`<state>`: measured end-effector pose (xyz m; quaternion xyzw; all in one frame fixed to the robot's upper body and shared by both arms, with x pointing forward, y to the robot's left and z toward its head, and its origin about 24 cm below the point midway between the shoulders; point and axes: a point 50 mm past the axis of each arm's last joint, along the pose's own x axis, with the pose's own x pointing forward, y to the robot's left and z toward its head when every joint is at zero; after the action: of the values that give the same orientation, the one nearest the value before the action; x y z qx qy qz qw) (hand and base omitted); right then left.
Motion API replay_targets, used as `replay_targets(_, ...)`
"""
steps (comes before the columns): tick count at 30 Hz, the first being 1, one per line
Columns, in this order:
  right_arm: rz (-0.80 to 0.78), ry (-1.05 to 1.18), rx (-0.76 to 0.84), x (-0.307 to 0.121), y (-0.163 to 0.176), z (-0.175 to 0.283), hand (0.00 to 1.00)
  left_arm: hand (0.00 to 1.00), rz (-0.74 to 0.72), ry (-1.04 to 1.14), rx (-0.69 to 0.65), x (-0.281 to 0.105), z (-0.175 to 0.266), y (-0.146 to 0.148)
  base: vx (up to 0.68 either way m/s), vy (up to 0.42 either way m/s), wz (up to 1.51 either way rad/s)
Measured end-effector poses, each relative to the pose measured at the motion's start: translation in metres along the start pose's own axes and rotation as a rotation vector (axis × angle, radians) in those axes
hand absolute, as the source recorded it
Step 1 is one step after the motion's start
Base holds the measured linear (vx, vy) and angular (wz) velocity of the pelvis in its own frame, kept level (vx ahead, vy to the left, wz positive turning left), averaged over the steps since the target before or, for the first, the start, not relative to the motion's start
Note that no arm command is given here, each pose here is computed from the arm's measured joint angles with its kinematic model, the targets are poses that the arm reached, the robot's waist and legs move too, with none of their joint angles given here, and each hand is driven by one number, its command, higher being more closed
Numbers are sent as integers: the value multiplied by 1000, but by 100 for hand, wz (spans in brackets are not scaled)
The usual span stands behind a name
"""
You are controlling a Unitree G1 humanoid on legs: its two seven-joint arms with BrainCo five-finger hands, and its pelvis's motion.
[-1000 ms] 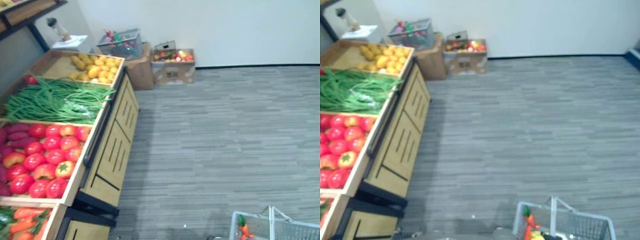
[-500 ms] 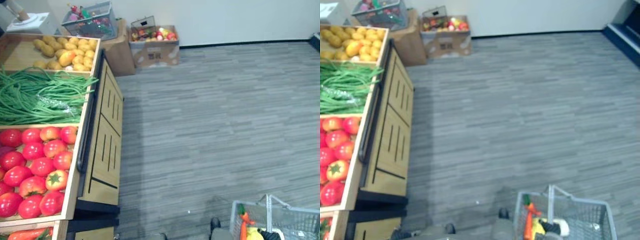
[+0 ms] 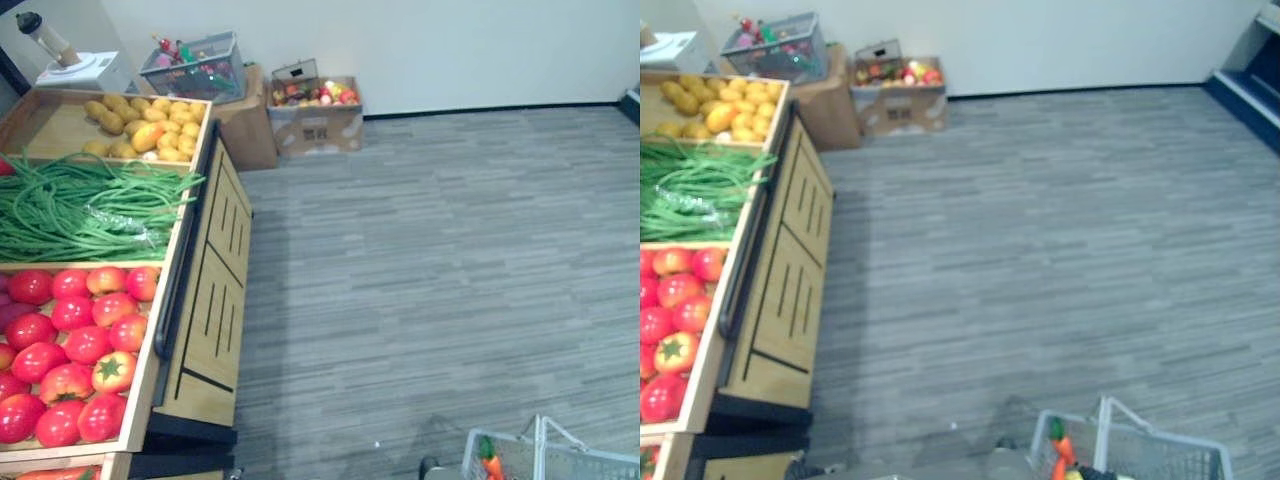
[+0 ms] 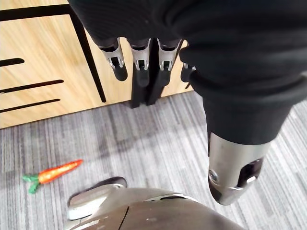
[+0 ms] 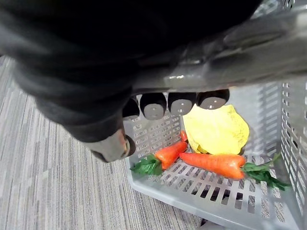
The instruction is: Pick vegetable in the basket
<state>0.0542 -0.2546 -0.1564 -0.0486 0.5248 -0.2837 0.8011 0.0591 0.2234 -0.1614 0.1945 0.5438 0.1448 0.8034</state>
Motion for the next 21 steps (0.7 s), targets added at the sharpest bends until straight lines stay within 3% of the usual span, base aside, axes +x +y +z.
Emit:
replay_targets(11,-35,62,57,-4,-7,-19,100,0,50,52,-113,-2,-4,-2,-65,-108,4)
replay_targets(21,-27,66,58,-4,-5,-19,100,0,17,35,-83,-3,-2,-7,-21,94,-5)
